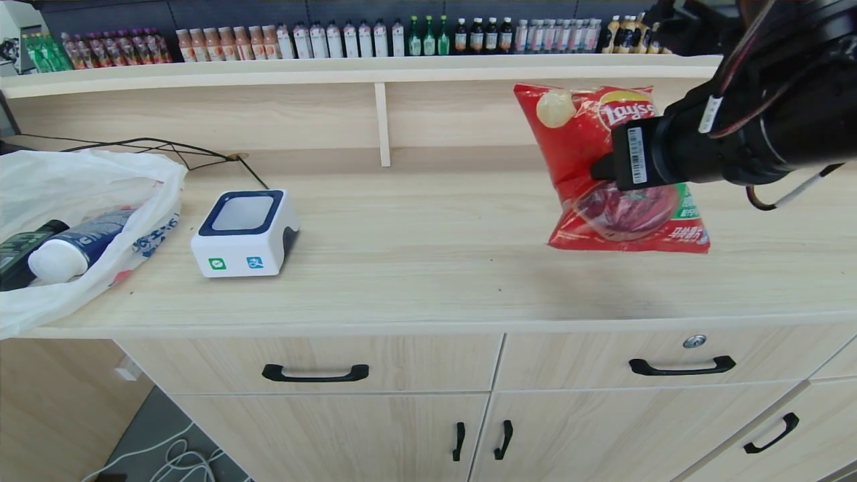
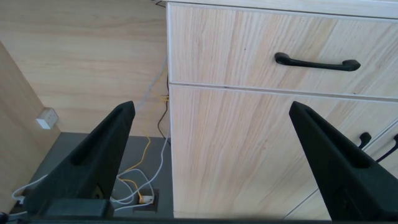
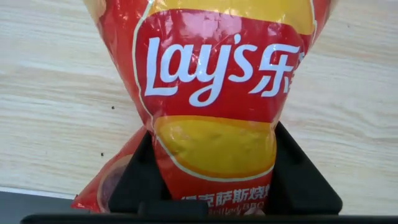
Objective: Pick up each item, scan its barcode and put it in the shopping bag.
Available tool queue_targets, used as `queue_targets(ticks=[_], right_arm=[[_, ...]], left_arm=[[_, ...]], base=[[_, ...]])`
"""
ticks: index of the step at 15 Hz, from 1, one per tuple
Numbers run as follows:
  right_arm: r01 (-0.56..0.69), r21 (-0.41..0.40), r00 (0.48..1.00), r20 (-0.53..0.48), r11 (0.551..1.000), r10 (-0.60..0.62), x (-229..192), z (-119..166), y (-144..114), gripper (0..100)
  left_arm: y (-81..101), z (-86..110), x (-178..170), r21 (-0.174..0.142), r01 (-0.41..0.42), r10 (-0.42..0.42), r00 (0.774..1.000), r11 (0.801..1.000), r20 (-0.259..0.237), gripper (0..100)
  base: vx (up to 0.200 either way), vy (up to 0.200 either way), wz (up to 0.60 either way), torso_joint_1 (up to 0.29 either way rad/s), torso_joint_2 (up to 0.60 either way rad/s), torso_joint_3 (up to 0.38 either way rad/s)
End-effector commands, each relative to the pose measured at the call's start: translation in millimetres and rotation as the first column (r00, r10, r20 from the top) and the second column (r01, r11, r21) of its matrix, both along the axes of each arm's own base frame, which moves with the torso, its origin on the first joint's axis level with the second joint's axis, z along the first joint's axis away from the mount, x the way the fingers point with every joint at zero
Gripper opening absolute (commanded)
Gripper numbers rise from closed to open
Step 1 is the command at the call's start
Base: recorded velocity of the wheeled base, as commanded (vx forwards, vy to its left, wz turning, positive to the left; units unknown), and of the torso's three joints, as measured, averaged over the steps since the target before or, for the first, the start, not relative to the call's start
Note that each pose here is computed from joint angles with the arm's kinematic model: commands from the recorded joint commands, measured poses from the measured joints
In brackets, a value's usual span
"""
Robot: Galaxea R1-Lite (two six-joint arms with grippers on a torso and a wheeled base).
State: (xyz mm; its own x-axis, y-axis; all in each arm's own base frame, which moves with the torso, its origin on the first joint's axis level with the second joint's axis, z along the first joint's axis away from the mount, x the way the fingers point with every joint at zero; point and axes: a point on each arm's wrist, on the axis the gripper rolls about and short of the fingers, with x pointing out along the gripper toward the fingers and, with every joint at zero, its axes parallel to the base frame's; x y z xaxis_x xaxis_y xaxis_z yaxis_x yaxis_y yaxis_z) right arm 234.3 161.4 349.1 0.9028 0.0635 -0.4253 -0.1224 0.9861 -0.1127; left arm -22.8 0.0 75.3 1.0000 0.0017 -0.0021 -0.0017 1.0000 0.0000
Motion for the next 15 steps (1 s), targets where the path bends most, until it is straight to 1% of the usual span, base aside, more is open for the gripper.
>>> queue_targets(ticks=[1,3,6,9,10,11,12,13,14,15], right_arm=[[-0.014,0.029,0.998,0.055,0.999,0.013,-30.5,17.4,-12.6,0],[-0.026,0.033,0.997,0.074,0.999,0.024,-50.2,22.1,-25.3,0],[-0.07,0.014,0.992,0.111,0.997,0.068,-73.4,30.6,-41.6,0],[-0.161,0.06,0.982,0.114,0.985,0.153,-91.0,31.4,-53.7,0],[-0.219,0.088,0.971,0.121,0.972,0.208,-98.4,25.4,-58.2,0],[-0.244,0.099,0.965,0.124,0.965,0.231,-101.4,21.4,-60.0,0],[-0.304,0.129,0.948,0.143,0.944,0.286,-108.0,13.1,-63.6,0],[-0.379,0.182,0.919,0.187,0.907,0.346,-110.1,1.2,-63.3,0],[-0.422,0.216,0.9,0.217,0.881,0.378,-110.8,-6.1,-63.8,0],[-0.474,0.255,0.875,0.244,0.843,0.418,-109.7,-16.0,-64.6,0]], left_arm=[[0.0,0.0,0.0,0.0,0.0,0.0,1.0,1.0,0.001,100],[0.0,0.0,0.0,0.0,0.0,0.0,1.0,1.0,0.001,100],[0.0,0.0,0.0,0.0,0.0,0.0,1.0,1.0,0.001,100],[0.0,0.0,0.0,0.0,0.0,0.0,1.0,1.0,0.001,100],[0.0,0.0,0.0,0.0,0.0,0.0,1.0,1.0,0.001,100],[0.0,0.0,0.0,0.0,0.0,0.0,1.0,1.0,0.001,100],[0.0,0.0,0.0,0.0,0.0,0.0,1.0,1.0,0.001,100],[0.0,0.0,0.0,0.0,0.0,0.0,1.0,1.0,0.001,100],[0.0,0.0,0.0,0.0,0.0,0.0,1.0,1.0,0.001,100],[0.0,0.0,0.0,0.0,0.0,0.0,1.0,1.0,0.001,100]], base=[[0.0,0.0,0.0,0.0,0.0,0.0],[0.0,0.0,0.0,0.0,0.0,0.0],[0.0,0.0,0.0,0.0,0.0,0.0],[0.0,0.0,0.0,0.0,0.0,0.0],[0.0,0.0,0.0,0.0,0.0,0.0],[0.0,0.0,0.0,0.0,0.0,0.0],[0.0,0.0,0.0,0.0,0.0,0.0],[0.0,0.0,0.0,0.0,0.0,0.0],[0.0,0.0,0.0,0.0,0.0,0.0],[0.0,0.0,0.0,0.0,0.0,0.0]])
